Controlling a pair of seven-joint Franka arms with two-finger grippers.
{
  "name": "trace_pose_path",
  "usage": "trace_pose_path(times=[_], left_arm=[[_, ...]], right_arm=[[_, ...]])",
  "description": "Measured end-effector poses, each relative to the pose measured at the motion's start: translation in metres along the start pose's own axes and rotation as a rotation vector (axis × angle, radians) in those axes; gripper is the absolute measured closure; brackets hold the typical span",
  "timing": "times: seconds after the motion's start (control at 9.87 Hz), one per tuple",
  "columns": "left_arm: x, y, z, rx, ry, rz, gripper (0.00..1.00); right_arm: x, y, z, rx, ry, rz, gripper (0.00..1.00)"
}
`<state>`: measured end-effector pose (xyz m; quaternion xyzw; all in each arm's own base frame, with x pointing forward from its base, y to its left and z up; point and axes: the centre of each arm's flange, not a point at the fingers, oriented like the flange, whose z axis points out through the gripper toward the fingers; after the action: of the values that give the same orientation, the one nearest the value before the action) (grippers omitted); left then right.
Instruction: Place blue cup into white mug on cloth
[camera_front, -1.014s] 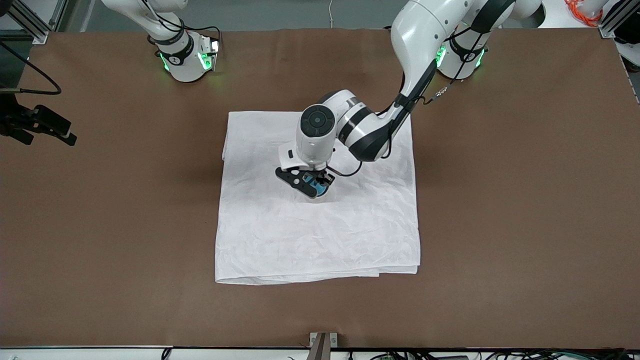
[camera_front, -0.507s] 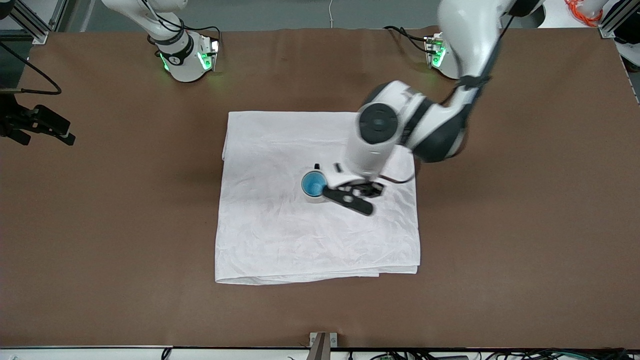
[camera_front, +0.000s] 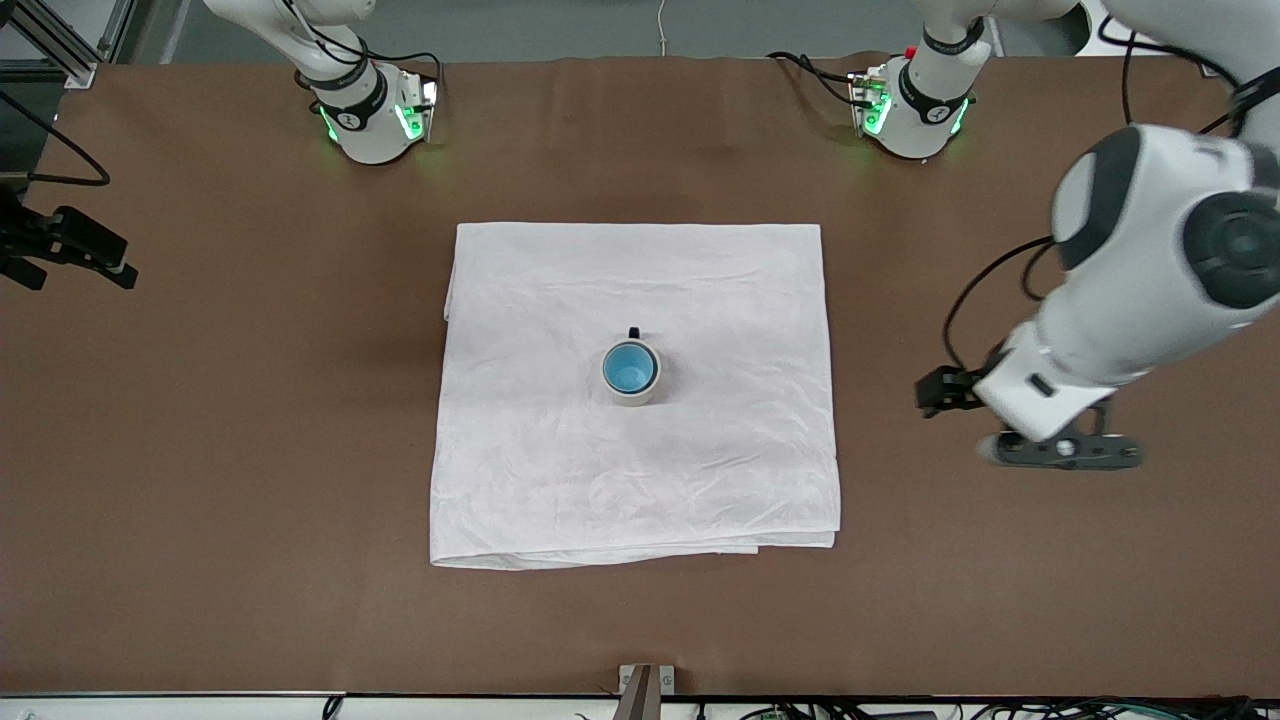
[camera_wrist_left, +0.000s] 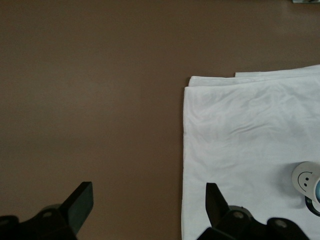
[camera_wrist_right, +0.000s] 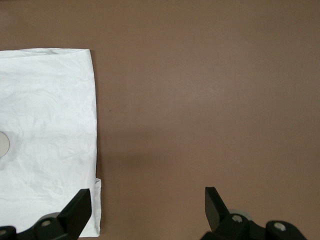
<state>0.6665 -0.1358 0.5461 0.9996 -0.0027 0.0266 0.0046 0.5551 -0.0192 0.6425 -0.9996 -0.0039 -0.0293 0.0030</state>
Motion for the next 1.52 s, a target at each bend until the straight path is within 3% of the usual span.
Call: trace_pose_path(times=[0.3, 0.51, 0.81, 1.52], left_arm=[[-0.009, -0.119, -0.055, 0.025, 0.046, -0.022, 0.00], [-0.024, -0.157, -0.074, 0.001, 0.042, -0.054, 0.00], [-0.037, -0.139, -0.064, -0.018, 0.011, -0.057, 0.00], [-0.082, -0.136, -0.065, -0.008, 0.016, -0.072, 0.00]], right_arm=[[-0.001, -0.004, 0.000, -0.015, -0.008, -0.036, 0.00], [-0.003, 0.004, 0.002, -0.025, -0.026, -0.033, 0.00], [-0.006, 0.012, 0.003, -0.024, -0.049, -0.019, 0.00], [-0.007, 0.010, 0.004, -0.024, -0.056, 0.008, 0.00]])
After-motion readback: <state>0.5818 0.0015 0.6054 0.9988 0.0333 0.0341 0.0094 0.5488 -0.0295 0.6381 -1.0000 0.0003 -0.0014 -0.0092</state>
